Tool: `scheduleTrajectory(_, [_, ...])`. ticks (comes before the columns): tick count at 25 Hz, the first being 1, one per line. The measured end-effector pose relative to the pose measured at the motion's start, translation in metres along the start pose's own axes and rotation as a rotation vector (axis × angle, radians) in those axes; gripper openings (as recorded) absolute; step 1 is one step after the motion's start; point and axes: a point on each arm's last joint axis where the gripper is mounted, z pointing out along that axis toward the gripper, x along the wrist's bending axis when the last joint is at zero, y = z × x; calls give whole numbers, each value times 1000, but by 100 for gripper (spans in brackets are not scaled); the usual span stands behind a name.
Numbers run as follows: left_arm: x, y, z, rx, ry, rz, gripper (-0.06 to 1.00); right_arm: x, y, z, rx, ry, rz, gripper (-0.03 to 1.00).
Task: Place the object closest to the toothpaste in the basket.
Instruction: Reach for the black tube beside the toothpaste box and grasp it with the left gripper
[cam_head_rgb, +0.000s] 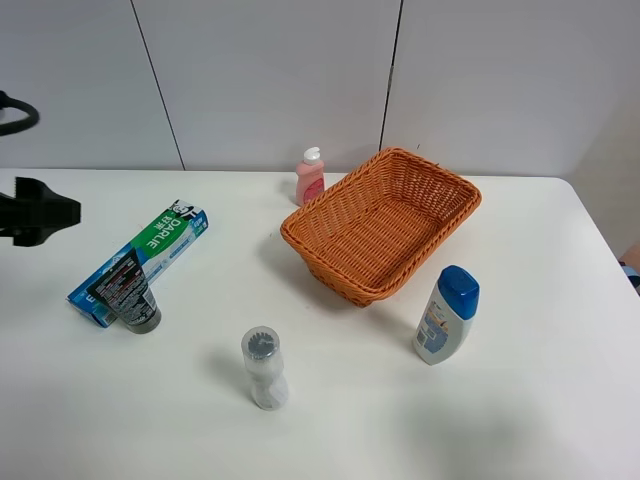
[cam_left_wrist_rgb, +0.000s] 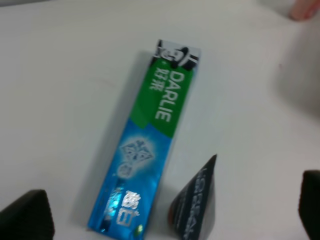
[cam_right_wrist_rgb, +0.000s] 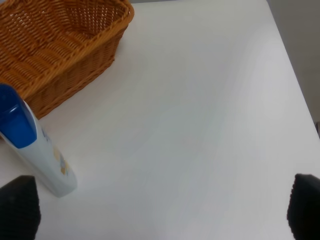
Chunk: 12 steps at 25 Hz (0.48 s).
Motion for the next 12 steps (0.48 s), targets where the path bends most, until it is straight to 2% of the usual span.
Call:
scheduleTrajectory(6, [-11,-8,53,137,-57,71,99,0,0,0,0,0,0,99])
scheduleTrajectory(12, [-14,-24,89,269,-88,141,99,0,0,0,0,0,0,99])
